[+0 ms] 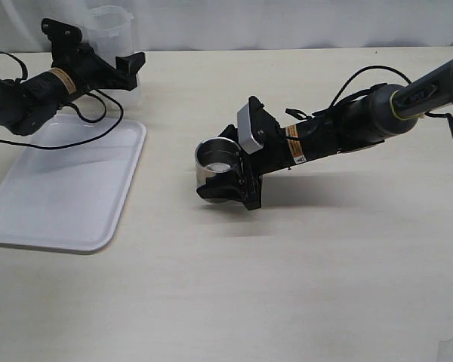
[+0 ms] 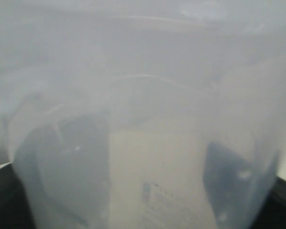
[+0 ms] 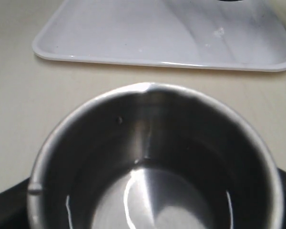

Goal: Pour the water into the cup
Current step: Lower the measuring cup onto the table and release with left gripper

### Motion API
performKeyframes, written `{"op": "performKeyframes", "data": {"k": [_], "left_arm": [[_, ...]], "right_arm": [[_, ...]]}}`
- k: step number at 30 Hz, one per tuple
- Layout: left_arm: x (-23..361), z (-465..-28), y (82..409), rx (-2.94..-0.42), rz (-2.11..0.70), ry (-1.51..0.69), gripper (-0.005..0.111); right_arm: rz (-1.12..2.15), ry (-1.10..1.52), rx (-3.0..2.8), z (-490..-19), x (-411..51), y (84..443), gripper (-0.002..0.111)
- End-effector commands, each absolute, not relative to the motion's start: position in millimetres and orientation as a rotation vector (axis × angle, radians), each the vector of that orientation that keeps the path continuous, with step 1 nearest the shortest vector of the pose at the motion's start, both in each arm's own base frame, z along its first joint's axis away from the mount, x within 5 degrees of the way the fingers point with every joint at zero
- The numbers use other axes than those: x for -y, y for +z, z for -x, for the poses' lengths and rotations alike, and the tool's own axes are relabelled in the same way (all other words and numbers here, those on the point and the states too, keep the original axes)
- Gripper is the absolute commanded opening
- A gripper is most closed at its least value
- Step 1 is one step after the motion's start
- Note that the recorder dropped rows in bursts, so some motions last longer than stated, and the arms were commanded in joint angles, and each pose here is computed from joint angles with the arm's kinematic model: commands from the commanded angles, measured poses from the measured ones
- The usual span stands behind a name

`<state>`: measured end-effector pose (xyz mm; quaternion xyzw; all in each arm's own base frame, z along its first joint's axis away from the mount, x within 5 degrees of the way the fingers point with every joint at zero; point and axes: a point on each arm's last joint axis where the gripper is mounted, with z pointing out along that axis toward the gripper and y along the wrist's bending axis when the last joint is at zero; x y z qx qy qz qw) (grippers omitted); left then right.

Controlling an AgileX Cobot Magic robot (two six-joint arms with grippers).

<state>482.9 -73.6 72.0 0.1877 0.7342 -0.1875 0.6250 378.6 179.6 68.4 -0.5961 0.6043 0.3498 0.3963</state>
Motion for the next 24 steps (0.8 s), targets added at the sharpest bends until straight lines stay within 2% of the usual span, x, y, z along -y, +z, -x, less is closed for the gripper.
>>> {"op": "performKeyframes", "data": {"k": [1, 3, 5, 24], "left_arm": [[73, -484, 71, -1.691, -0.421, -0.425, 0.072], [73, -484, 71, -1.695, -0.421, -0.423, 0.081], [73, -484, 71, -1.695, -0.423, -0.423, 0.084], [63, -478, 68, -1.717, -0.627, -0.423, 0.084]], "right_arm": [[1.505, 0.884, -1.524, -379, -180, 72, 0.004], [1.505, 0.884, -1.524, -379, -180, 72, 0.004], [1.505, 0.884, -1.524, -379, -180, 72, 0.004], [1.505, 0.884, -1.524, -379, -180, 72, 0.004]]}}
